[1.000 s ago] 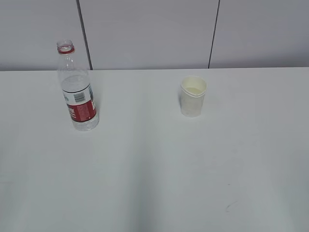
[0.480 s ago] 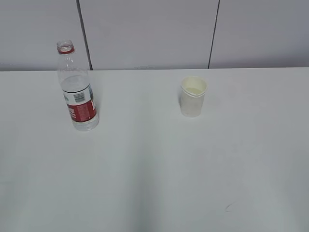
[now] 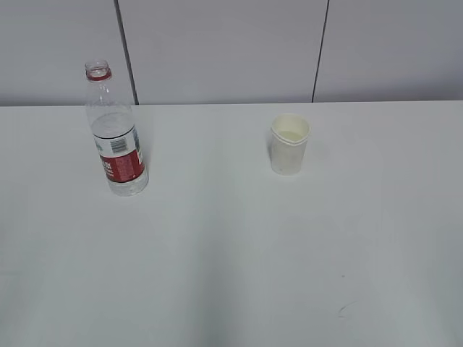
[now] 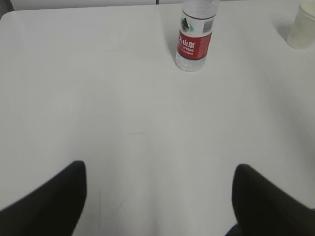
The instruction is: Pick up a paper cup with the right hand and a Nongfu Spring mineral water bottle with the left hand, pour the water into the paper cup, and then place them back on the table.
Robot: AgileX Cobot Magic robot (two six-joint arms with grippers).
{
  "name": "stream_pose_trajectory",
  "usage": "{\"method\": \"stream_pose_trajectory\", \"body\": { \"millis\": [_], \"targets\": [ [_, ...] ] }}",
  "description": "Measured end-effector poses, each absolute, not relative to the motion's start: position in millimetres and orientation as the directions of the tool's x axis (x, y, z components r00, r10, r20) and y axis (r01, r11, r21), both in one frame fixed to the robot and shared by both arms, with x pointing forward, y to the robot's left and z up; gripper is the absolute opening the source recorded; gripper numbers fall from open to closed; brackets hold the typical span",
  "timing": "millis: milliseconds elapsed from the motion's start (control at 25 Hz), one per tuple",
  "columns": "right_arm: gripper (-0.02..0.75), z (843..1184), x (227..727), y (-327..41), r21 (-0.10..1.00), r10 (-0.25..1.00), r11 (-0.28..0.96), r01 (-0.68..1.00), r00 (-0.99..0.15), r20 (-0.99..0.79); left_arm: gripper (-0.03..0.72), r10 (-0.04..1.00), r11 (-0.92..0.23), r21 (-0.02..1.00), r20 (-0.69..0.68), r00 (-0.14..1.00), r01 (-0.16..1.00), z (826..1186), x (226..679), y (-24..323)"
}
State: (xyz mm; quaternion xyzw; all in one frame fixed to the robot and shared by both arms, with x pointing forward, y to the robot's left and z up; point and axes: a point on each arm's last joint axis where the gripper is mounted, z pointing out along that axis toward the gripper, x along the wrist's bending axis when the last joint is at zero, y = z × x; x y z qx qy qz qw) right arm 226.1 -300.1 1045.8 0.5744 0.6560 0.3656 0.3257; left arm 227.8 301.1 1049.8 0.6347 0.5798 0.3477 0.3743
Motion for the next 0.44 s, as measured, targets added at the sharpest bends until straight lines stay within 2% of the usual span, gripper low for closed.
{"method": "stream_pose_trajectory", "body": {
  "millis": [440],
  "targets": [
    [0.588, 1045.2, 226.4, -300.1, 0.853, 0.992, 0.073, 0.517, -0.128, -0.007, 0.543, 0.996, -0.047, 0.878, 0.007, 0.086, 0.476, 1049.8, 227.8, 301.0]
  ]
}}
